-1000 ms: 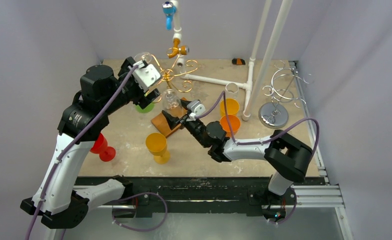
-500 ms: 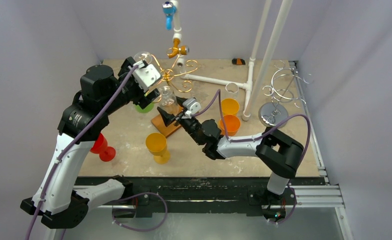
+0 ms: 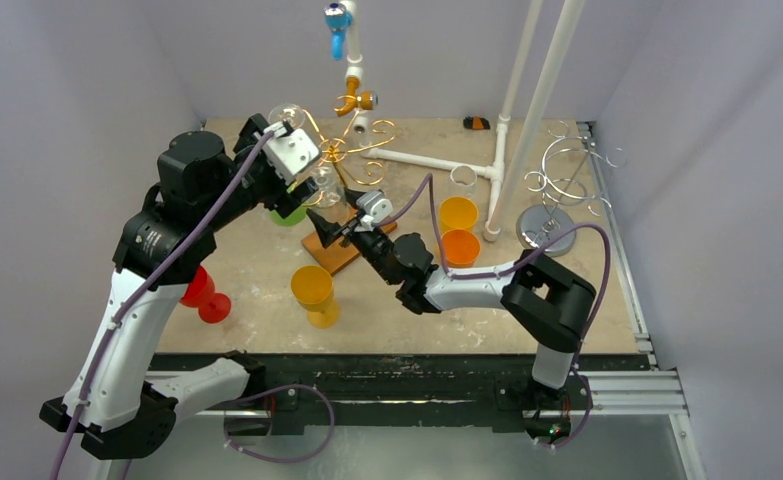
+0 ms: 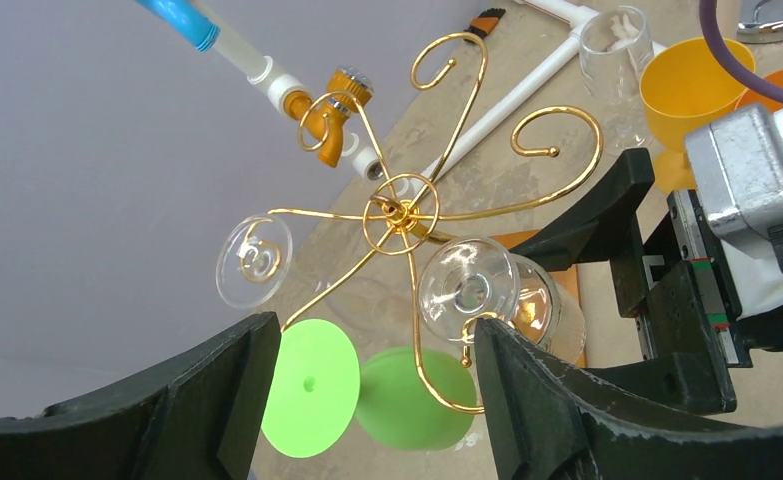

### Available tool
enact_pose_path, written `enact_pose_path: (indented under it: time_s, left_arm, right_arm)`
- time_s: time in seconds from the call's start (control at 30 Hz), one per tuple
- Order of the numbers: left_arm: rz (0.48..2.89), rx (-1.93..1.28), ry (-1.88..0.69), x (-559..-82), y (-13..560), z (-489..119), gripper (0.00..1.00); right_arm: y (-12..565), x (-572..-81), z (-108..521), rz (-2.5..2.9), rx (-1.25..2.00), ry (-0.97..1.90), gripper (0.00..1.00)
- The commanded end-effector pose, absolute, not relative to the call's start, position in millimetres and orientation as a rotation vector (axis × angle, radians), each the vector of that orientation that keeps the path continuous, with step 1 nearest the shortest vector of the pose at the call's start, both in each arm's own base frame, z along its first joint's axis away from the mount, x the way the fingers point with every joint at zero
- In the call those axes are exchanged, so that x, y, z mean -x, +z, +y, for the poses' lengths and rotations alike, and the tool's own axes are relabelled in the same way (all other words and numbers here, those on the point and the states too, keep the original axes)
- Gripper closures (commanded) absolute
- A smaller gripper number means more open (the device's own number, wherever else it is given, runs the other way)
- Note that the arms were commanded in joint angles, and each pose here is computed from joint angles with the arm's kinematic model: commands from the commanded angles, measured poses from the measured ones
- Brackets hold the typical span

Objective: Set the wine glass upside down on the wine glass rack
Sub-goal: Turn the wine glass upside down at the wine rack.

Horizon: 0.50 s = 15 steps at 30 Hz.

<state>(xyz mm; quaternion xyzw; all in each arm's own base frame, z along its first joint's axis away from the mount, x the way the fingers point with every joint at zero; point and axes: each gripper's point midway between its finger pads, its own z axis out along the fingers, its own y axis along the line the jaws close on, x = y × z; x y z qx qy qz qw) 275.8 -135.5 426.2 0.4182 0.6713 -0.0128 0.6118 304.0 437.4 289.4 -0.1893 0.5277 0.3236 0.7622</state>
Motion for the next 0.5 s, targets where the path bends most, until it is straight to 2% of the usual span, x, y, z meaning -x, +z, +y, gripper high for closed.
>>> enact_pose_path:
  time_s: [0.0, 0.47]
  left_arm:
    - [1.549, -0.934, 0.003, -274, 430, -128, 0.25]
    - [1.551, -0.937, 0.015, -275, 429, -126, 0.25]
  right_arm:
    - [341, -298, 437, 1.016, 0.346, 0.770, 0.89]
    - [338, -294, 464, 1.018, 0.469, 0.798, 0.90]
